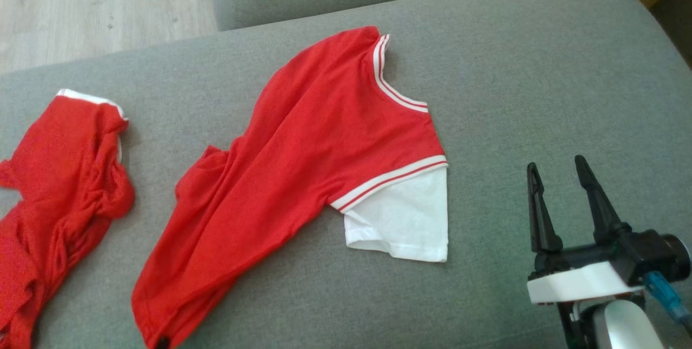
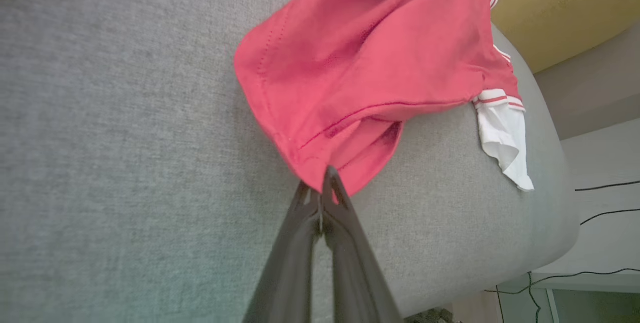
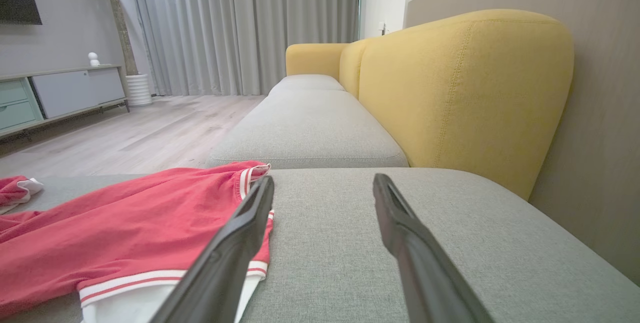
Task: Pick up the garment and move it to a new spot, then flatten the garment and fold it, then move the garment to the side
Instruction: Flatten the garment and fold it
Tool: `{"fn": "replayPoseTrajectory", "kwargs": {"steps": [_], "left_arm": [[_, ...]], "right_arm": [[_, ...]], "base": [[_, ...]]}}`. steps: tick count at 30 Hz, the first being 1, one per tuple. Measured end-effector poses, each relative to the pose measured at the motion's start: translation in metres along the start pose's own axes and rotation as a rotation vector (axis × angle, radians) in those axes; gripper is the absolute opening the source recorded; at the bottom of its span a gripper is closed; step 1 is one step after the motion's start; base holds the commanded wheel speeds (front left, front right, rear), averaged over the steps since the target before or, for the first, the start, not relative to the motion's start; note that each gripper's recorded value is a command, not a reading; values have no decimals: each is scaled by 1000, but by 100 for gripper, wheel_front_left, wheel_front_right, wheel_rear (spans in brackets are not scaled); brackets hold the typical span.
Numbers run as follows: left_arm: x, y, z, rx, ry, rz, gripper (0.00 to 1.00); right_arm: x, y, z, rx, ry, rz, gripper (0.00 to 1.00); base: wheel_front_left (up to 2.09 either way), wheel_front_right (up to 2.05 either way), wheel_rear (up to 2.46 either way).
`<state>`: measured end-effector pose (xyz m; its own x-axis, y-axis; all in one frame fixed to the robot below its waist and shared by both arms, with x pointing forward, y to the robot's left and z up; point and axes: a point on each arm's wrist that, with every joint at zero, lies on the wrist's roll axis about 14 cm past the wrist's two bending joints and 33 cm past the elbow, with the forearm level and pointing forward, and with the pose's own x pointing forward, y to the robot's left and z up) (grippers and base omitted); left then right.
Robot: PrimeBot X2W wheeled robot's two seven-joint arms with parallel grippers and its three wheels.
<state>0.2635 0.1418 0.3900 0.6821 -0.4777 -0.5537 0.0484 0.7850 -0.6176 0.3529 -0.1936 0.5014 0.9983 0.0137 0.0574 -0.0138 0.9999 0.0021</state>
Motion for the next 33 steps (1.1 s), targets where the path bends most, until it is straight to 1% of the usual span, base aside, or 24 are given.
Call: {"fn": "replayPoseTrajectory", "kwargs": {"steps": [4, 9, 15, 16, 17, 18, 19, 20, 21, 23, 27, 29, 33], "left_arm": [[-3, 14, -9, 29, 38, 47, 0], [-5, 30, -23, 40, 60, 105, 0], [0, 30, -33, 12, 50, 116, 0], [0, 30, -34, 8, 44, 120, 3], [0, 32, -35, 4, 40, 126, 27], [0, 32, -36, 2, 37, 129, 33], [-1, 33, -36, -1, 34, 131, 42], [-1, 33, -36, -4, 22, 134, 90], [-1, 32, -35, -9, 10, 134, 100], [-2, 32, -32, -12, -12, 134, 100], [-9, 40, -16, -5, -82, 177, 100], [-12, 38, -8, 0, -107, 176, 100], [-13, 32, -3, 2, -108, 171, 100]], "right_arm": [[-1, 0, 1, 0, -2, 0, 100], [-2, 0, 2, -4, -7, 0, 100], [-6, -1, 4, -3, -11, -3, 100], [-8, 0, 3, -3, -7, -3, 100], [-9, 0, 1, -2, -2, -4, 100], [-10, 0, 1, -1, 0, -4, 100], [-11, 0, 1, -1, 0, -3, 100], [-11, 1, 1, 0, -2, -1, 100], [-11, 1, 2, 0, -3, 0, 100], [-11, 2, 2, 0, -4, 2, 100], [-11, 4, 2, 1, -5, 8, 100], [-10, 5, 2, 0, -7, 14, 100], [-9, 9, 2, 0, -7, 27, 100]], "base": [[0, 0, 0], [0, 0, 0], [0, 0, 0], [0, 0, 0], [0, 0, 0], [0, 0, 0], [0, 0, 0], [0, 0, 0], [0, 0, 0], [0, 0, 0], [0, 0, 0], [0, 0, 0], [0, 0, 0]]}}
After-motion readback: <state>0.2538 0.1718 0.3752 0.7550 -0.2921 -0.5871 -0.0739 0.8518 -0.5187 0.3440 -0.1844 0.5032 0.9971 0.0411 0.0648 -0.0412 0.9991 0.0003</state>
